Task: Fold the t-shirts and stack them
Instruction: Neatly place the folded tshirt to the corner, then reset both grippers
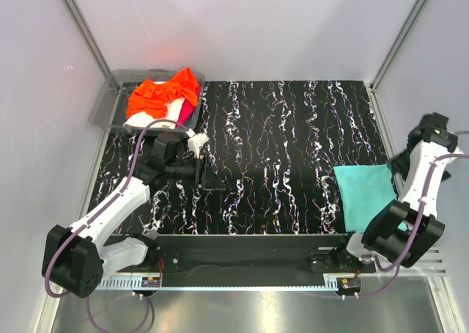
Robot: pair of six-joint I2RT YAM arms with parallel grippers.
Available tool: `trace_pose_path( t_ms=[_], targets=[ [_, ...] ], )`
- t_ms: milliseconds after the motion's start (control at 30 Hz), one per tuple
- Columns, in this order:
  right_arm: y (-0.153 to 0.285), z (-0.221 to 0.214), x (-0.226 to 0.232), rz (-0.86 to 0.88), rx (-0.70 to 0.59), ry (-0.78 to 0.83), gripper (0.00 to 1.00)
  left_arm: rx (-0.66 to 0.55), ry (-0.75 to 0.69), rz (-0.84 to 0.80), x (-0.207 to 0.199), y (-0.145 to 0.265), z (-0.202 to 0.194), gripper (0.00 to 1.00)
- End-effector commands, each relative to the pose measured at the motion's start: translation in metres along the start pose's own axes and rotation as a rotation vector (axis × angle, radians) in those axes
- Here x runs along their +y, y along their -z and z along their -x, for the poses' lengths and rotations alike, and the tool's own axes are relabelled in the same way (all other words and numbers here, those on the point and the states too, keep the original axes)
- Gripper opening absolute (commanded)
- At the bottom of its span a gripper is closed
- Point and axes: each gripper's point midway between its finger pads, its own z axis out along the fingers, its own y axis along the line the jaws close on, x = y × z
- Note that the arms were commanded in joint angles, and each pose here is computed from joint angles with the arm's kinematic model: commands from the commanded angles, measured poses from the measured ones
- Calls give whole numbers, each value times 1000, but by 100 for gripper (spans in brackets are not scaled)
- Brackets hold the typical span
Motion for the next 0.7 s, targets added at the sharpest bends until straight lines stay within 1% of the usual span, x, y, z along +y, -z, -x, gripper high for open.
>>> trace_pose_path(
  t_ms=[0,33,67,133,167,200,233,267,300,333,367,400,433,467,500,567,600,667],
  targets=[
    [46,-4,43,201,-71,114,86,-28,-14,-19,-3,1,5,47],
    [56,-13,56,248,-73,149,91,-32,-13,-14,-2,1,5,47],
    [73,-34,84,345,-84,244,100,-38,-13,-12,-3,2,4,47],
    [96,-65,111,496,-54,297,100,-41,14,8,3,2,-1,47],
    [110,-85,121,581,-12,334,100,-61,11,12,2,4,1,48],
    [114,-112,127,625,39,379,100,-54,33,16,6,3,-7,48],
    [123,-123,139,707,48,394,100,-66,63,14,5,3,-8,49],
    [143,-148,143,831,111,442,100,-90,69,20,6,4,-7,50],
    [143,-177,142,868,167,494,100,-104,82,19,6,6,-14,51],
    [150,-188,147,931,175,507,100,-116,124,18,6,7,-16,52],
    [159,-201,141,992,213,521,100,-133,135,18,6,7,-17,54],
    [144,-222,135,982,282,528,100,-143,152,16,8,8,-25,57],
    [146,-232,137,1032,304,534,100,-158,191,14,8,10,-28,62],
    [148,-242,130,1073,340,536,100,-189,189,7,6,11,-27,66],
    [127,-260,121,1040,405,532,100,-191,223,14,13,10,-38,71],
    [131,-272,115,1122,441,530,100,-254,244,-13,7,17,-39,75],
    [119,-282,109,1116,469,527,100,-250,275,-12,15,14,-52,77],
    [126,-285,105,1213,445,531,100,-307,280,-51,9,20,-55,83]
  ],
)
